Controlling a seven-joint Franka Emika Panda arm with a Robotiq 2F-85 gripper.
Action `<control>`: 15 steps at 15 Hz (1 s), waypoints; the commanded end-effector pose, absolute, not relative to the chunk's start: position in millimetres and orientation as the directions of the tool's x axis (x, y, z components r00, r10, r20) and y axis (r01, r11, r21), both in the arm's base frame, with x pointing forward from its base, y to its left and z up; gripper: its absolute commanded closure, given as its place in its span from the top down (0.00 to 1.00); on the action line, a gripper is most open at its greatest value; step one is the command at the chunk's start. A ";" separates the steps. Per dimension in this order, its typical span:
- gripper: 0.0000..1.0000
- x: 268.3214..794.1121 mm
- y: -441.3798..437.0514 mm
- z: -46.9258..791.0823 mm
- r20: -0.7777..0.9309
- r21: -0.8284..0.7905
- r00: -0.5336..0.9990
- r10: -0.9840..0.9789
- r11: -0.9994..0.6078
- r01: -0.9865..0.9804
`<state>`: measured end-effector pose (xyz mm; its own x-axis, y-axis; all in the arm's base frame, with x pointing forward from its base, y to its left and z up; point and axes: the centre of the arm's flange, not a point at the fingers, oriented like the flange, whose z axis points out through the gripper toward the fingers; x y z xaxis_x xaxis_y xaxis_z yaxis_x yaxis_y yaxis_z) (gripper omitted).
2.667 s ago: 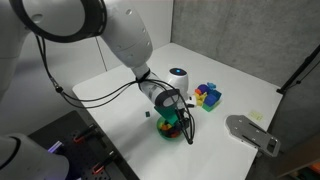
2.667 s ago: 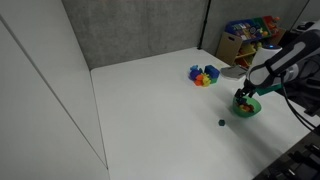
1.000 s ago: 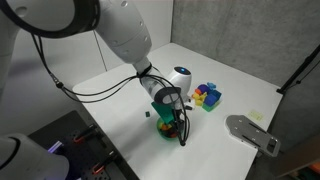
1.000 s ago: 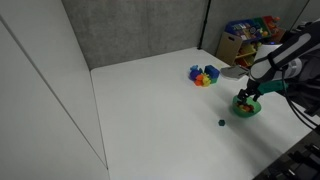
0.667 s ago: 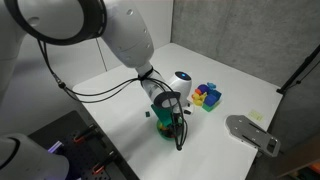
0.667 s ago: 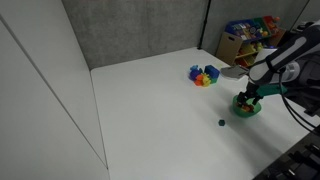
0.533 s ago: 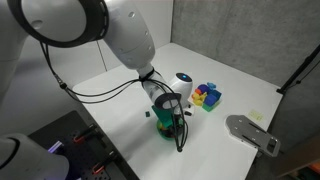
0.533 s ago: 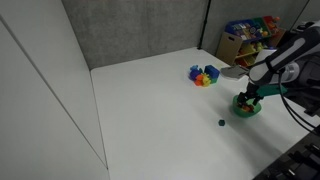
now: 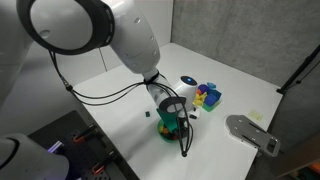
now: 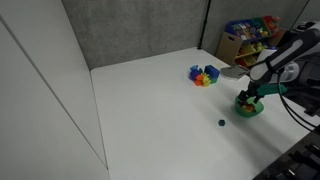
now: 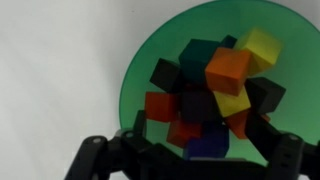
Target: Take the blue block out of the bowl
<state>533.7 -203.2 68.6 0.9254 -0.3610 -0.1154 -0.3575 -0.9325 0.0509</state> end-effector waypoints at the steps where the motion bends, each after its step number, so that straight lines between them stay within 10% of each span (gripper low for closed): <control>1: 1.00 545.1 -210.9 68.3 -0.067 0.057 0.932 -0.357 -0.934 -0.353; 12: 1.00 556.0 -187.7 80.7 0.042 0.087 0.972 -0.233 -0.968 -0.236; 13: 0.79 556.3 -185.7 81.3 0.048 0.090 0.974 -0.223 -0.970 -0.226; 15: 0.66 557.6 -183.0 82.4 0.059 0.094 0.977 -0.204 -0.973 -0.209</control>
<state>560.8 -185.6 77.8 0.9683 -0.2473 0.0360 -0.2495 -0.9651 0.0801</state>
